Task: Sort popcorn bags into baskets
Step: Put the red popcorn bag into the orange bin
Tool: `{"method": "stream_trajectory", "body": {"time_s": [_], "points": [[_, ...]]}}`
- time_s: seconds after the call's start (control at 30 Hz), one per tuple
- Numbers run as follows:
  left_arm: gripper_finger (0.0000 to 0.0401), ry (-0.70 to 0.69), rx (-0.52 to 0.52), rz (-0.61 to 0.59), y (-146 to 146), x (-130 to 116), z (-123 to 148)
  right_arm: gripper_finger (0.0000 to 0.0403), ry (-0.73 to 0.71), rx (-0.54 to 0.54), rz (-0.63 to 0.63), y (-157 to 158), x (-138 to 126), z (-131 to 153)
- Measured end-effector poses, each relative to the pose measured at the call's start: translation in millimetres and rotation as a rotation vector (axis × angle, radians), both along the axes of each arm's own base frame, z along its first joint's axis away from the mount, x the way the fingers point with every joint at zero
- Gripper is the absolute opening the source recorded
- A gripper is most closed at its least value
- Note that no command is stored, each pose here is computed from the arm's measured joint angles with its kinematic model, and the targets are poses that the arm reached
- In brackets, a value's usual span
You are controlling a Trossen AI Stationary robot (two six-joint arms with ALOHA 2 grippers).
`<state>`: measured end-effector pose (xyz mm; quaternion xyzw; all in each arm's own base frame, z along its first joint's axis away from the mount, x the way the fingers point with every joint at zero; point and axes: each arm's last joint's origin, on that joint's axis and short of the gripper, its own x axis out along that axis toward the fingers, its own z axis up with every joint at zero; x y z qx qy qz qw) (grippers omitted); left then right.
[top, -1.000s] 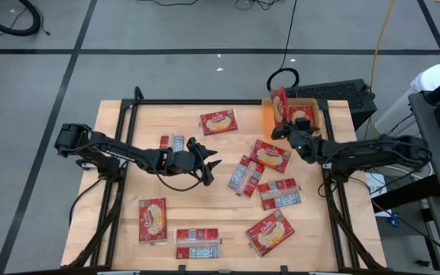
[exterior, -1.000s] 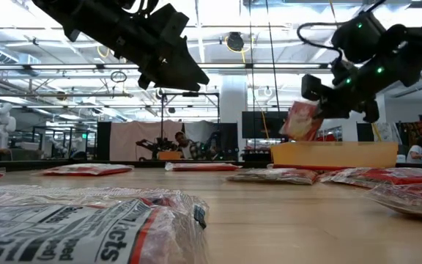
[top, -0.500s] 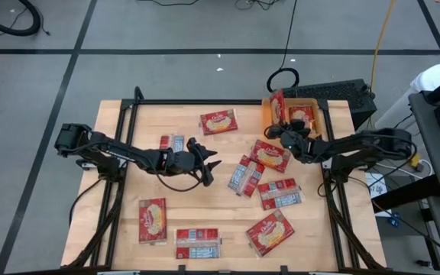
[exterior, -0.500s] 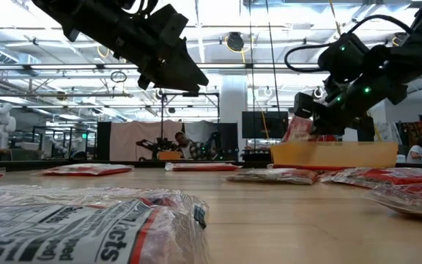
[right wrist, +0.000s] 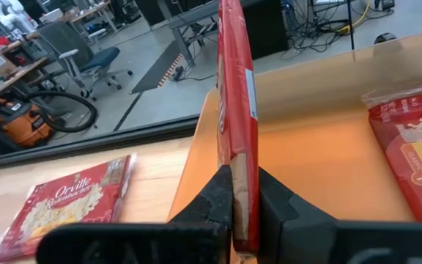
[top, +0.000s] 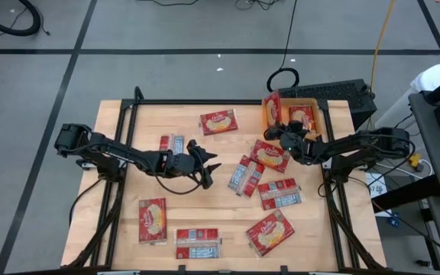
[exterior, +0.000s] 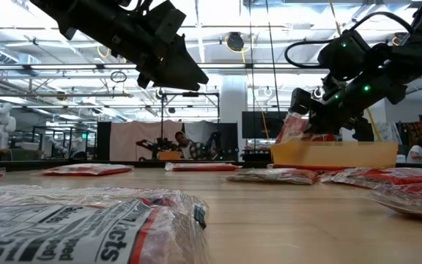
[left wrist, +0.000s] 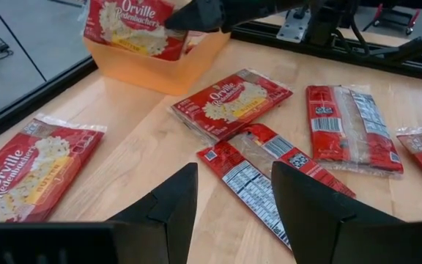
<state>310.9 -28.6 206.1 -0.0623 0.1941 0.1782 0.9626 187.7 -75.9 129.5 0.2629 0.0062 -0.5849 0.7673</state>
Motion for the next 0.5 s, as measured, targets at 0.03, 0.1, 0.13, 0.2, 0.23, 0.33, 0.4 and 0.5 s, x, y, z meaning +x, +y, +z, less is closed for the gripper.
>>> {"method": "stream_trajectory", "body": {"time_s": [0.03,0.1,0.13,0.2,0.23,0.33,0.4,0.5], "points": [[0.0177,0.0,-0.001,0.0,0.0,0.0,-0.1,0.0013,0.001,0.002,0.003,0.1,0.0,-0.2],[0.0177,0.0,-0.001,0.0,0.0,0.0,0.0,0.0013,0.006,0.011,0.008,0.5,-0.3,-1.1],[0.0177,0.0,-0.001,0.0,0.0,0.0,0.0,0.0013,0.004,0.021,0.013,0.7,-0.4,-1.8],[0.0177,0.0,-0.001,0.0,0.0,0.0,-0.1,0.0013,0.006,0.028,0.017,1.4,-0.5,-2.5],[0.0177,0.001,-0.001,0.0,0.0,0.0,-0.1,0.0013,0.005,0.027,0.019,2.0,-0.2,-2.5],[0.0177,0.002,-0.001,0.0,-0.1,-0.1,-0.2,0.0013,0.006,0.026,0.025,3.2,0.2,-2.4],[0.0177,0.002,-0.001,-0.001,-0.3,-0.1,-0.2,0.0013,0.014,0.03,0.025,3.4,-0.2,-3.1],[0.0177,0.002,0.0,-0.001,-0.3,-0.1,-0.2,0.0013,0.021,0.036,0.025,4.8,-0.6,-4.3]]}}
